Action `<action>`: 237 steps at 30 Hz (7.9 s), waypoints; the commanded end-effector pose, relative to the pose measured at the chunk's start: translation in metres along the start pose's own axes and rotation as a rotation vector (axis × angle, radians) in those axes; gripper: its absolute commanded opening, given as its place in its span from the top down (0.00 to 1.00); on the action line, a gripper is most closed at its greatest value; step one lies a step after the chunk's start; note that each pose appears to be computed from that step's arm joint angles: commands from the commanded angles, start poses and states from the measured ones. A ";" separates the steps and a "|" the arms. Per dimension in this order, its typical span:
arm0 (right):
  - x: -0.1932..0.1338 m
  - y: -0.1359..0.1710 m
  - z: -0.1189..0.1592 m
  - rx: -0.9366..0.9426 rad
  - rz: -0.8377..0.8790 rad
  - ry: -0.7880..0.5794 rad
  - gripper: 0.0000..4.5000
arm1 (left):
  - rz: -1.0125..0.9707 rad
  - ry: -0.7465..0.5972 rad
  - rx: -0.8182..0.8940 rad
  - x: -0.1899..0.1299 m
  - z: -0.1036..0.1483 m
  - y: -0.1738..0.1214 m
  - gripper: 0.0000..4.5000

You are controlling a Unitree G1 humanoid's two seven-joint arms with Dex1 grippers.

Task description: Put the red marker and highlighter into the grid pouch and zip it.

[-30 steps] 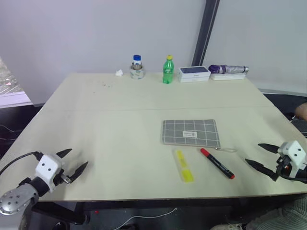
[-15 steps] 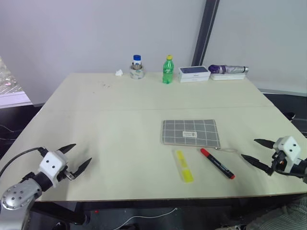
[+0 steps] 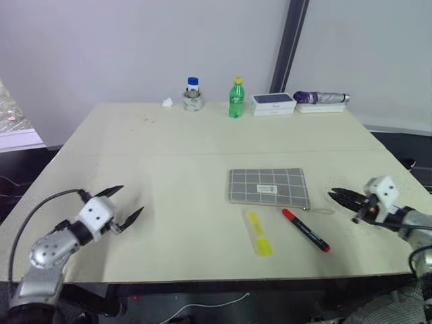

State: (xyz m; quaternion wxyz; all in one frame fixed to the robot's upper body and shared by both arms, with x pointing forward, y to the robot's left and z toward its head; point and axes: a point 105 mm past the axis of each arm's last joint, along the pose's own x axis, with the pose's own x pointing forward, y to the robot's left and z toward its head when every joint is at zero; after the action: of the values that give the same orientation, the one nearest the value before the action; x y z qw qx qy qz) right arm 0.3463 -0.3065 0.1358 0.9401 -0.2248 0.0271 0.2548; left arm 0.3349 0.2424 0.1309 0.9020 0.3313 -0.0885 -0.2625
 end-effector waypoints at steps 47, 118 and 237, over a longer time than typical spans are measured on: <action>0.083 0.010 -0.002 -0.238 -0.095 0.119 0.99 | -0.497 -0.265 0.561 0.167 0.078 -0.148 0.05; 0.099 0.126 0.074 0.391 -0.020 -0.143 0.03 | 0.053 -0.104 -0.025 0.080 0.094 -0.044 1.00; 0.024 0.141 0.070 0.009 0.170 0.047 0.80 | 0.101 -0.105 0.139 0.099 0.085 -0.058 1.00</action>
State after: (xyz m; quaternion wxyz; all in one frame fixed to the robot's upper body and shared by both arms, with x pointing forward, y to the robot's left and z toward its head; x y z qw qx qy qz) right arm 0.2885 -0.1492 0.1180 0.9113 -0.2101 0.1010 0.3393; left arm 0.3674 0.1096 0.1435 0.8862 0.3785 -0.1432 -0.2255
